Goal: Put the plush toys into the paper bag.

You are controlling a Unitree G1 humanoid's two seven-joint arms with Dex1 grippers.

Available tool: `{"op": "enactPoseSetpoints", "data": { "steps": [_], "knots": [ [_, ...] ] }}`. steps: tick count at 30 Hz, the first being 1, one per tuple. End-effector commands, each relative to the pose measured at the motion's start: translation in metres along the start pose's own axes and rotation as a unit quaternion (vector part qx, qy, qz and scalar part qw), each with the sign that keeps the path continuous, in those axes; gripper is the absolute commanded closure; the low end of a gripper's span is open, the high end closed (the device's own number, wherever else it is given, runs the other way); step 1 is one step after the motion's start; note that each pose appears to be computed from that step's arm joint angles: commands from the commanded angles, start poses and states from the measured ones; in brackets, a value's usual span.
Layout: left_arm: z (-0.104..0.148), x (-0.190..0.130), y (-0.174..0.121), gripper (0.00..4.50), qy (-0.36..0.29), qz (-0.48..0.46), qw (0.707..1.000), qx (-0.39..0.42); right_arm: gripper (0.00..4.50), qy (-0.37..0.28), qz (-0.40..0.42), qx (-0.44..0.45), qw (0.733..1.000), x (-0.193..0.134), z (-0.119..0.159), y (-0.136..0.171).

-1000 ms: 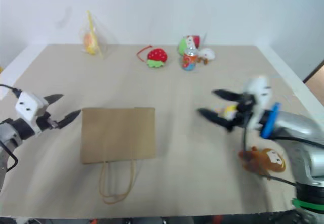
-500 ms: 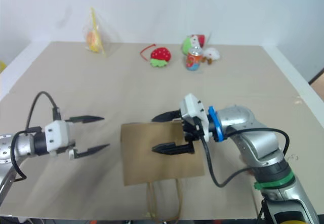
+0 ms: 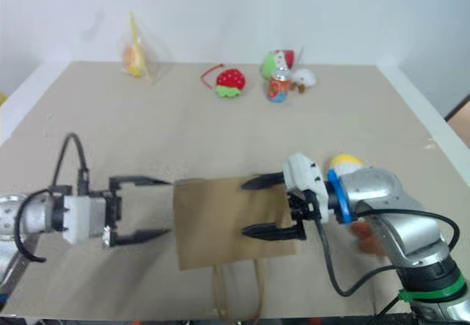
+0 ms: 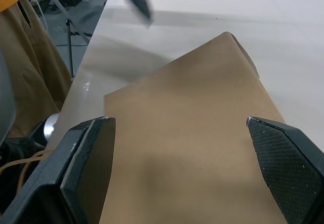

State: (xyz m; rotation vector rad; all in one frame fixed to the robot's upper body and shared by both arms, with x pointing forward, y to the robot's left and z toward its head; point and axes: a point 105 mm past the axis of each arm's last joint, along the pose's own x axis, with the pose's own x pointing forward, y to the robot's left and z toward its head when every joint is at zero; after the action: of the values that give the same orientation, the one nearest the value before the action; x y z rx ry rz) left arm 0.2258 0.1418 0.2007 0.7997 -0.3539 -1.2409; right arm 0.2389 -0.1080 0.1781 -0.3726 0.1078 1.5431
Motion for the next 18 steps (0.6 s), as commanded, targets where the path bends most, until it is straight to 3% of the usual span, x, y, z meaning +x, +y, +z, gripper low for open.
{"op": "enactPoseSetpoints", "data": {
  "steps": [1, 8, 18],
  "knots": [
    [-0.004, 0.025, -0.048, 0.41, -0.055, -0.108, 0.992, -0.023, 0.00, -0.015, -0.031, -0.020, 0.999, -0.022, 0.031, 0.008],
    [0.003, 0.052, -0.078, 0.41, -0.133, -0.228, 0.964, 0.030, 0.00, -0.010, -0.091, -0.011, 0.996, -0.035, 0.040, 0.005],
    [0.011, 0.068, -0.080, 0.41, -0.177, -0.240, 0.954, 0.009, 0.00, -0.009, -0.111, -0.016, 0.994, -0.034, 0.041, 0.001]
  ]
}}
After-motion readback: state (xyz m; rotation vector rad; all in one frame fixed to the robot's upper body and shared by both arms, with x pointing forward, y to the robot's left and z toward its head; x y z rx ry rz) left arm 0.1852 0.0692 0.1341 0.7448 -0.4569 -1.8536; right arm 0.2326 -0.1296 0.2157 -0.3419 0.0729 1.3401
